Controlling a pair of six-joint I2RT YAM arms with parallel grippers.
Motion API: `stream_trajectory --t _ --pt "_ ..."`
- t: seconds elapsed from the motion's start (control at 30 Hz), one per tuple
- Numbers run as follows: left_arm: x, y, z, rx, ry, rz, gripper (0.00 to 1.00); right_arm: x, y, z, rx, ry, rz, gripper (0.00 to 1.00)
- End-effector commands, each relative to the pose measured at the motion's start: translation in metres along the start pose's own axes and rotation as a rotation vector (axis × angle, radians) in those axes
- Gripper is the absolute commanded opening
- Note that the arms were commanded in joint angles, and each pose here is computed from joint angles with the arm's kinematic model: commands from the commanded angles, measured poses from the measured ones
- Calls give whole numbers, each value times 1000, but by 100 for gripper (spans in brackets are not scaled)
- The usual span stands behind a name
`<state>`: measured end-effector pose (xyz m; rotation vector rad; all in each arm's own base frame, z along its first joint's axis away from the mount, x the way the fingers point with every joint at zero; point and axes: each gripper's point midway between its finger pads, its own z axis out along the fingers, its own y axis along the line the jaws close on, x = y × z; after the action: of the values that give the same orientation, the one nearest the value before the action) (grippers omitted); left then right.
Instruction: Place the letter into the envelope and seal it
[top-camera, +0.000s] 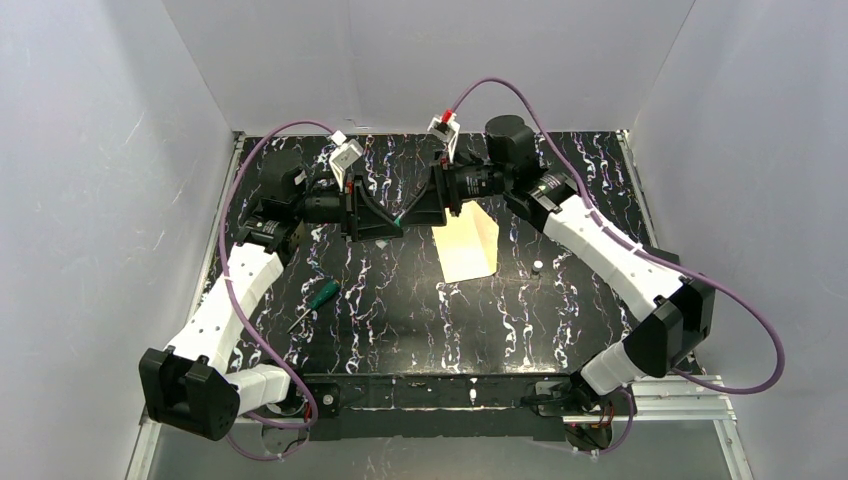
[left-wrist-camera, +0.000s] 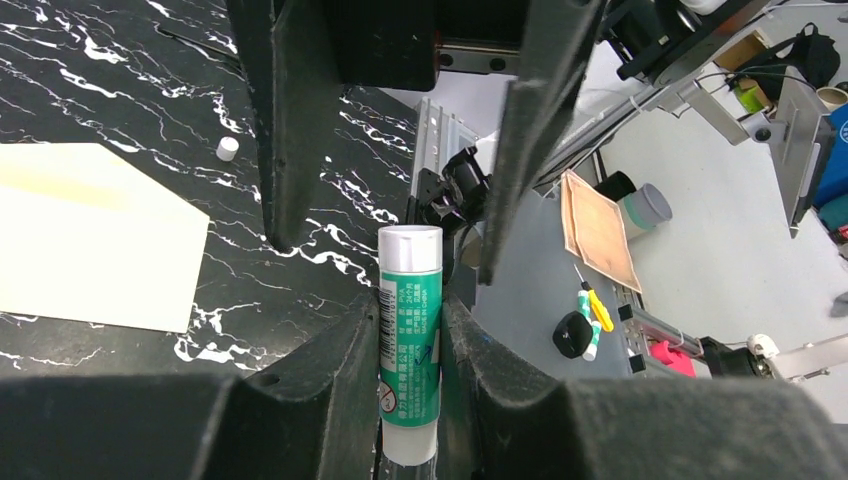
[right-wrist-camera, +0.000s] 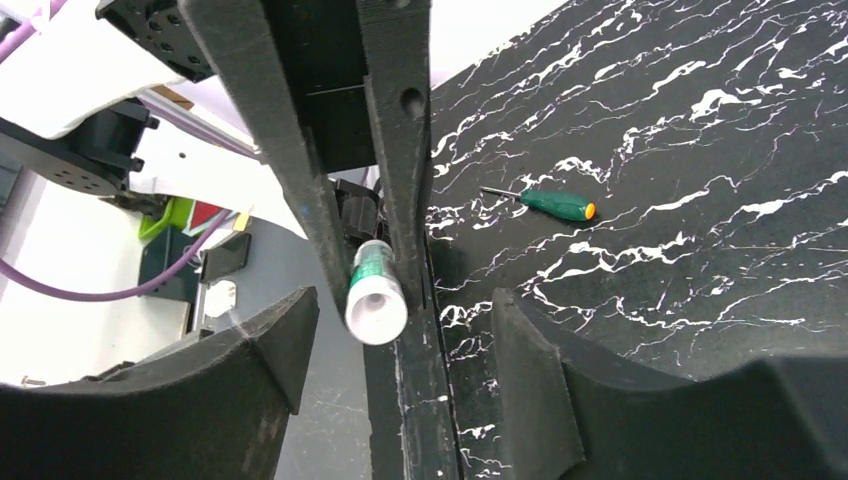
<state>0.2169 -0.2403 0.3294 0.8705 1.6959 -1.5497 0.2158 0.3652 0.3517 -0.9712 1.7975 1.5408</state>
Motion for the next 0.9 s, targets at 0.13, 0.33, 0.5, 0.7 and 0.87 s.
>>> stream_trajectory --t 0.13,0.33,0.5,0.7,0.87 --pt "-5 -14 -1 53 5 74 0 -26 23 4 -111 -37 -14 30" --pt "-8 2 -3 -68 -39 142 0 -21 14 10 -83 -20 127 1" --pt "-21 41 -20 -349 -92 356 0 -32 -39 18 204 -130 369 1" --pt "-13 65 -29 -392 9 811 0 -27 -115 15 568 -313 811 1" --pt "4 105 -35 -434 190 915 0 -22 -134 31 590 -358 1109 1"
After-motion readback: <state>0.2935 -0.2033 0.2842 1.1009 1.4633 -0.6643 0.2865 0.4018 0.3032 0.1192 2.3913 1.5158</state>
